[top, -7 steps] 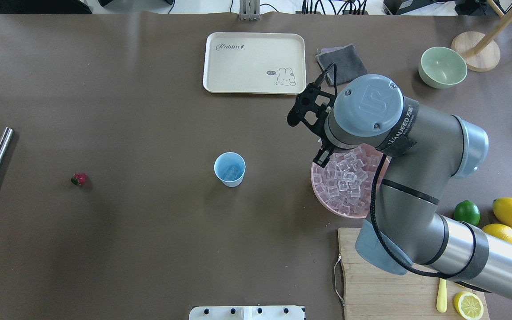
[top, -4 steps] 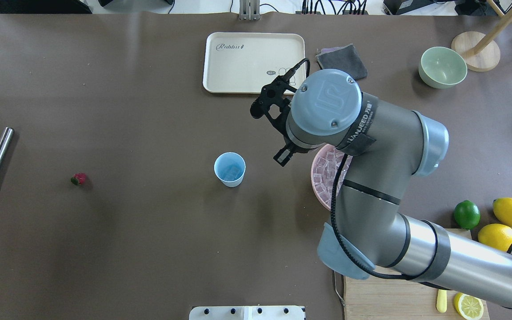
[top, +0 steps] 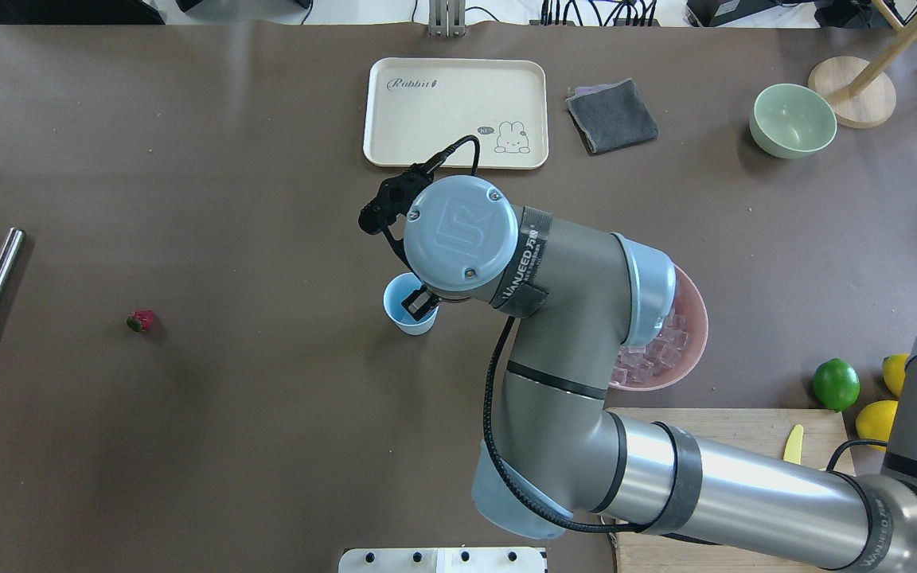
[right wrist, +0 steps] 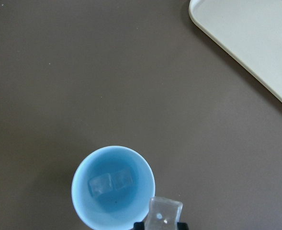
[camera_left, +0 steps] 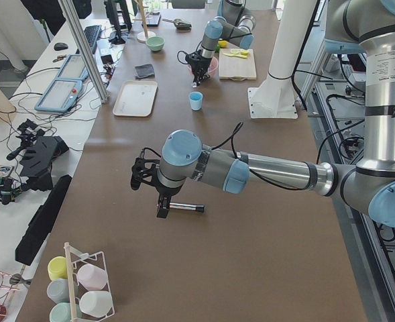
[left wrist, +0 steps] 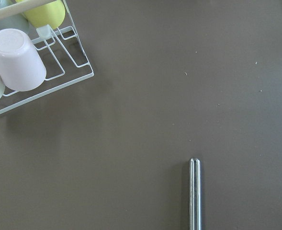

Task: Mash ice and strawberries in cup

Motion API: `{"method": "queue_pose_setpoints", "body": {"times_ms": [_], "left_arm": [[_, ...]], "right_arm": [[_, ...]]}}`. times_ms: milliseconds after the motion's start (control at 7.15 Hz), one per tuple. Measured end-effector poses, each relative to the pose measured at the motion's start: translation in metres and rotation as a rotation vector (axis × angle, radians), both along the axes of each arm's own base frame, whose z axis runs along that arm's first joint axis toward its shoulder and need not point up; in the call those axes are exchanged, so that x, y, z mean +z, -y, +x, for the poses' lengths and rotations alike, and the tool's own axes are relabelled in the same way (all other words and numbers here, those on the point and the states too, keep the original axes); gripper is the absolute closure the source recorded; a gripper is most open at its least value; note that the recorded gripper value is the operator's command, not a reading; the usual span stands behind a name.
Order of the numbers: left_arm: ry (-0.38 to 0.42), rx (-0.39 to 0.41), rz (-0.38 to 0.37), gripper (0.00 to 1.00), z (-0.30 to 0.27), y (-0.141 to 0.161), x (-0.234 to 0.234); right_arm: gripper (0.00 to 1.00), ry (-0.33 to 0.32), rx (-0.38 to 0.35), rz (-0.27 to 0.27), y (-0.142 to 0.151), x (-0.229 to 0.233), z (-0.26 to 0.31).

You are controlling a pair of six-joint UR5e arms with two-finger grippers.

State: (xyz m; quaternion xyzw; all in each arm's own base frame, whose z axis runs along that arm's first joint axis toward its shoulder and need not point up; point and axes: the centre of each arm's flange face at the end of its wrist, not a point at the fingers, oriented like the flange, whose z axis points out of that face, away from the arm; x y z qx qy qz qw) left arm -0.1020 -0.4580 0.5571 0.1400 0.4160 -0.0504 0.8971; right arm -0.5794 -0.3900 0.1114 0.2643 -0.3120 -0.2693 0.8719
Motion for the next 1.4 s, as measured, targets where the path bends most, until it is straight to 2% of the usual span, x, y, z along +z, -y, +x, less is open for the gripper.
{"method": "queue_pose_setpoints", "body": {"times_ms": [140,280,419,559,1118,1398], "left_arm": [[0.0,0.0,-0.002,0.02,0.0,-0.001,0.001],[-0.001,0.0,-0.005,0.02,0.0,-0.002,0.002],[-0.001,0.0,-0.008,0.02,0.0,-0.002,0.004],[-0.001,0.0,-0.011,0.02,0.0,-0.003,0.005],[0.0,0.001,-0.01,0.02,0.001,-0.003,0.004],[0.0,0.017,-0.001,0.02,0.009,0.001,-0.001]], "right_arm": [[0.74,0.005,0.004,0.004,-0.003,0.001,-0.011],[0.69,0.004,0.007,0.005,-0.004,0.004,-0.017],[0.28,0.001,0.011,0.007,-0.004,0.004,-0.021],[0.04,0.004,0.013,0.01,-0.004,0.001,-0.023],[0.01,0.011,0.037,0.011,0.004,-0.003,-0.016],[0.01,-0.01,0.076,-0.001,0.037,0.028,0.023]]}}
